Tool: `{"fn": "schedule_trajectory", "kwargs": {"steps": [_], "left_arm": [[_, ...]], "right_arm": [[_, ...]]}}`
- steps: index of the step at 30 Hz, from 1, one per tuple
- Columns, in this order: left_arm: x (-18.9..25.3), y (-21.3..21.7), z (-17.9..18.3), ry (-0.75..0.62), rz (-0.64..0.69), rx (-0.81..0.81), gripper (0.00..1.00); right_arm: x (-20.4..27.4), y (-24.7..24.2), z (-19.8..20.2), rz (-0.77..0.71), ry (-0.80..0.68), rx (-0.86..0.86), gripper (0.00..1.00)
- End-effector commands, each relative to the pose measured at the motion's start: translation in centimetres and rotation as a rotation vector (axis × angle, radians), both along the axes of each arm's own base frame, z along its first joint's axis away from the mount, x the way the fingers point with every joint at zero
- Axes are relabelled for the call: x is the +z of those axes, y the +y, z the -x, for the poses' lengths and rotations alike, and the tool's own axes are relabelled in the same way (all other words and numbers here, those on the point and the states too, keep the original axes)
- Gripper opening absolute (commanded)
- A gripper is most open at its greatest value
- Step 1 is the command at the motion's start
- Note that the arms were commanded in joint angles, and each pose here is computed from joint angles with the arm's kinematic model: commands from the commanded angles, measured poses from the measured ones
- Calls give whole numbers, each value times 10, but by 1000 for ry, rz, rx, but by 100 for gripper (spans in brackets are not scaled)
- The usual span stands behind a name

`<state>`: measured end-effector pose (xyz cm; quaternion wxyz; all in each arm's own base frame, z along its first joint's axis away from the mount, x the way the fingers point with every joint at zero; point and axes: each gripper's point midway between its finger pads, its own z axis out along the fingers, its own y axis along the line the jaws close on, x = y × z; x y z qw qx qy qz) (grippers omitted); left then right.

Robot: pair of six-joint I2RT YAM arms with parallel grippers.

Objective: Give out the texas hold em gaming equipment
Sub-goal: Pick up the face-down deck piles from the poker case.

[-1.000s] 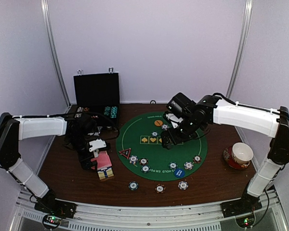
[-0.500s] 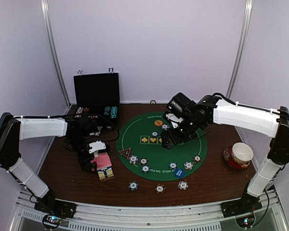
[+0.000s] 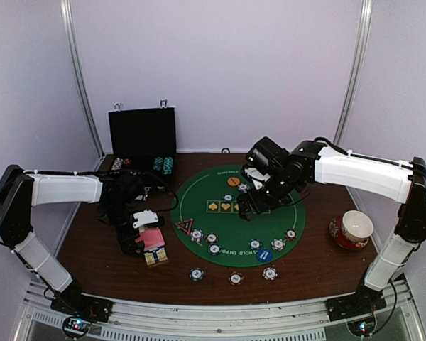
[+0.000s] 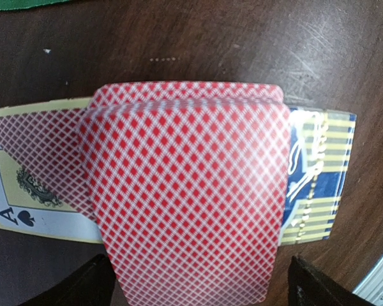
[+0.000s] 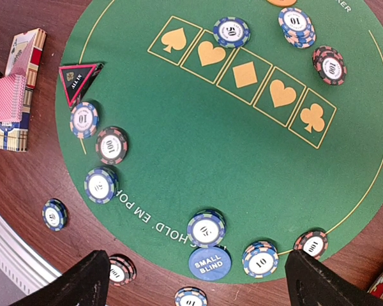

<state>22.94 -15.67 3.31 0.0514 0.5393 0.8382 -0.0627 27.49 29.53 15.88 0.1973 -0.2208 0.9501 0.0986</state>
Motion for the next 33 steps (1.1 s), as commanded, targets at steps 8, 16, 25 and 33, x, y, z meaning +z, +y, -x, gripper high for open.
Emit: {"fn": "schedule_trajectory", "kwargs": {"steps": [8, 16, 25, 33], "left_arm": [[-12, 2, 2, 8, -34, -15, 98], [-16, 3, 2, 20, -47, -14, 98], [-16, 1, -1, 15, -41, 1, 92], [-15, -1, -3, 7, -30, 14, 83]], "right_arm": [[7, -7, 3, -15, -7, -18, 100], [5, -8, 4, -19, -4, -19, 99], [2, -7, 7, -31, 7, -16, 100], [-2, -4, 10, -43, 26, -10, 98]]}}
